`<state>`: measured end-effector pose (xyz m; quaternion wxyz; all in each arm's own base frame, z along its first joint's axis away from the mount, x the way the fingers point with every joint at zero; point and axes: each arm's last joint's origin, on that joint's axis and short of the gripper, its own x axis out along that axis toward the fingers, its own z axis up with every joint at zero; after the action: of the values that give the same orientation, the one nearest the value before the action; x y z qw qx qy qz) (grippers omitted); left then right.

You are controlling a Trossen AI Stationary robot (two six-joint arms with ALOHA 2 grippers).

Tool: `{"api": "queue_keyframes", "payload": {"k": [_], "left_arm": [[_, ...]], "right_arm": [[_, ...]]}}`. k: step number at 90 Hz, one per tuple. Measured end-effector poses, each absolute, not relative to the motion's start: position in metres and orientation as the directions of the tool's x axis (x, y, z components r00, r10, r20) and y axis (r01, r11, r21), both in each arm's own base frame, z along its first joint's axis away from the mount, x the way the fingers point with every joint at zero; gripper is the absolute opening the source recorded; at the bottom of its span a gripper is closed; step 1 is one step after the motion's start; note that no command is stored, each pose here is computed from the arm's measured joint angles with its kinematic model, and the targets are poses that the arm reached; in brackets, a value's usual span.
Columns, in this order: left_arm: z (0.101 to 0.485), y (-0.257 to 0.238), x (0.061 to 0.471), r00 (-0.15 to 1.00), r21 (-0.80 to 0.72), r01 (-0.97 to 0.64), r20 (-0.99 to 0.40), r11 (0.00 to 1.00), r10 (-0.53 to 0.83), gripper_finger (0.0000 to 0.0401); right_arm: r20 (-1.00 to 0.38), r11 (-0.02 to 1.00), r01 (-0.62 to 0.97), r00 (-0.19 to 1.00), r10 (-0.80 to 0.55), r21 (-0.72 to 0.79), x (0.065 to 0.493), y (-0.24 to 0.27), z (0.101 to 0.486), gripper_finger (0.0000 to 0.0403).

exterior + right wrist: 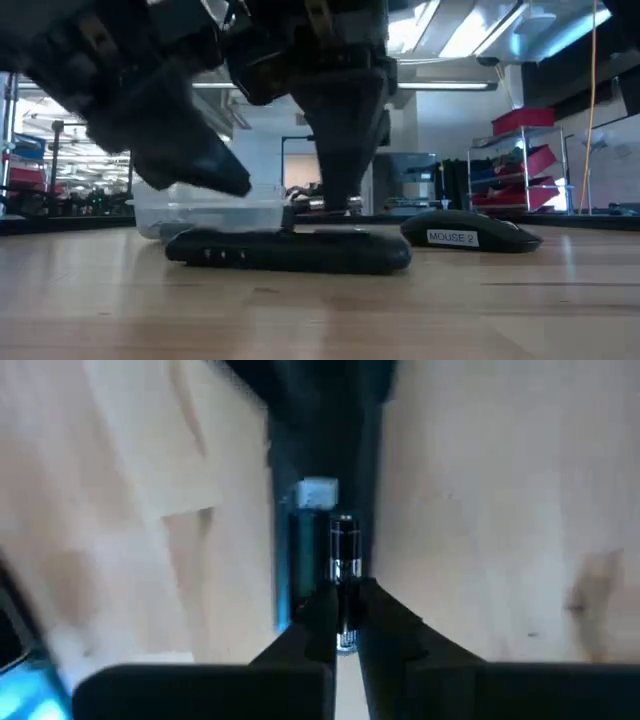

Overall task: Insert battery
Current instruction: Insert the silver battery into the remote control

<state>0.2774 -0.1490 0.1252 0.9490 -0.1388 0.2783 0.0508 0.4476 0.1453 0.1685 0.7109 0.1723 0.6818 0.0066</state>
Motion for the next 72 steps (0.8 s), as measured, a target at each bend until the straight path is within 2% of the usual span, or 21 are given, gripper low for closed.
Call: {"api": "queue_keyframes", "payload": {"k": [19,72], "left_arm": [[0.111,-0.149,0.280,0.822,-0.230,-0.191,-0.569,0.954,0.027,0.0075],[0.107,-0.149,0.280,0.816,-0.246,-0.208,-0.577,0.947,0.030,0.0075]], "right_arm": [[-0.963,0.934,0.237,0.042,0.267,0.269,0.444,0.145,0.159,0.0001],[-0.964,0.928,0.262,0.099,0.247,0.264,0.452,0.135,0.154,0.0001]]}}
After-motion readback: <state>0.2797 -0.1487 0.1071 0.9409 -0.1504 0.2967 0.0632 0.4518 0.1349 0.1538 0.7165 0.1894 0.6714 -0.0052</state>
